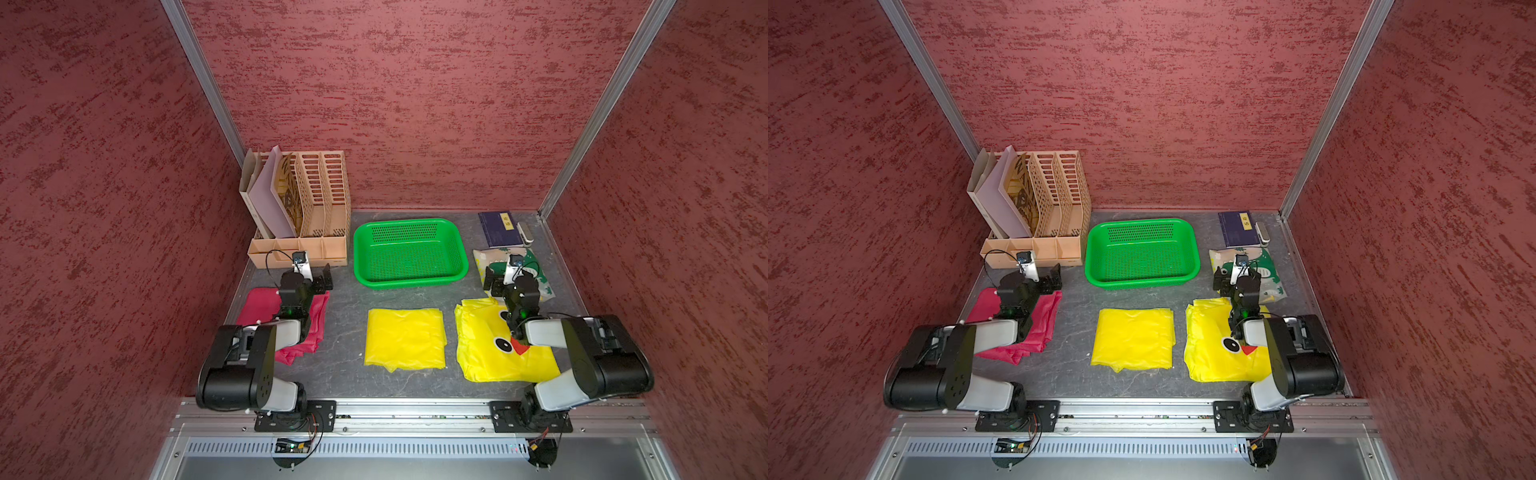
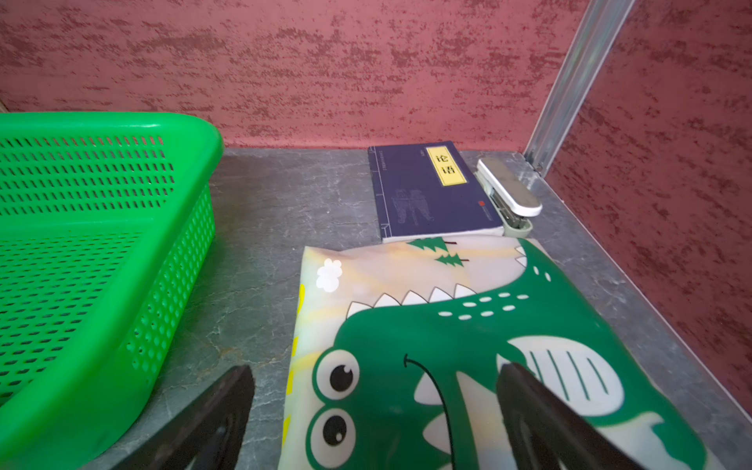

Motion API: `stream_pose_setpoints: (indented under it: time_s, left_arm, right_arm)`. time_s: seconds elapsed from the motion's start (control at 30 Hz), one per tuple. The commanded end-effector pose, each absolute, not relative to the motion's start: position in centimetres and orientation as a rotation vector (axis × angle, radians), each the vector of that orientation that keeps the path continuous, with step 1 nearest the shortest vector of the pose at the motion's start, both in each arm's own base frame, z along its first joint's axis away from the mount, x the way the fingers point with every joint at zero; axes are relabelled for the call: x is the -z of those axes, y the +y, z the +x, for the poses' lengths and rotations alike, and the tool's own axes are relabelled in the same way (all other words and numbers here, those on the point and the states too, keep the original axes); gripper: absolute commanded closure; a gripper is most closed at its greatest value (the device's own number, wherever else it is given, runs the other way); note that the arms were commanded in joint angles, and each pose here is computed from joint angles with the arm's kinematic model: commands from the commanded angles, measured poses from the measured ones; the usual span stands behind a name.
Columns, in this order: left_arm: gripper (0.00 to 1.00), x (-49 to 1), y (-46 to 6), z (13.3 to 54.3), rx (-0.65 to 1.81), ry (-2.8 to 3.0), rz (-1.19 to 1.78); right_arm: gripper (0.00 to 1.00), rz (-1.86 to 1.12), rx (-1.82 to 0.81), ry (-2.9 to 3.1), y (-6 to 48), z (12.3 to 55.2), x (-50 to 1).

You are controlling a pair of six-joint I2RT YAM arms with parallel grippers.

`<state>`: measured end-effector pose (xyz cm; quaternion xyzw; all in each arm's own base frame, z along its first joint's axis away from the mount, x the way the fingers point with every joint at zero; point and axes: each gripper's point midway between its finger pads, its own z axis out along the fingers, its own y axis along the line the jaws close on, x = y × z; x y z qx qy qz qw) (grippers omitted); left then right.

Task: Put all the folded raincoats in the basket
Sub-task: Pick up the raincoat from the center of the board.

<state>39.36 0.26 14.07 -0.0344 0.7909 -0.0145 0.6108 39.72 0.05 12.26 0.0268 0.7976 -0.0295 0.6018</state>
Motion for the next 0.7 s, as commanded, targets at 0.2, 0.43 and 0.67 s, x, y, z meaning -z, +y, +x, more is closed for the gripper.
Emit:
stream_pose_setpoints:
  time_s: [0.2, 0.43, 0.67]
  left_arm:
    - [0.0, -19.9, 0.6, 39.2, -0.086, 1.855, -0.258]
    - [0.0, -22.1, 0.3, 36.7, 0.058, 1.986, -0.474]
    - [0.0, -21.7, -1.8, 33.0, 0.262, 2.097, -0.541]
  right_arm:
    - [0.02, 0.274, 0.094, 1.85, -1.9, 39.3, -19.4]
    - [0.02, 0.262, -0.173, 1.99, 1.5, 37.4, -19.6]
    - [0.02, 0.282, -0.347, 2.083, 3.6, 34.2, -21.0]
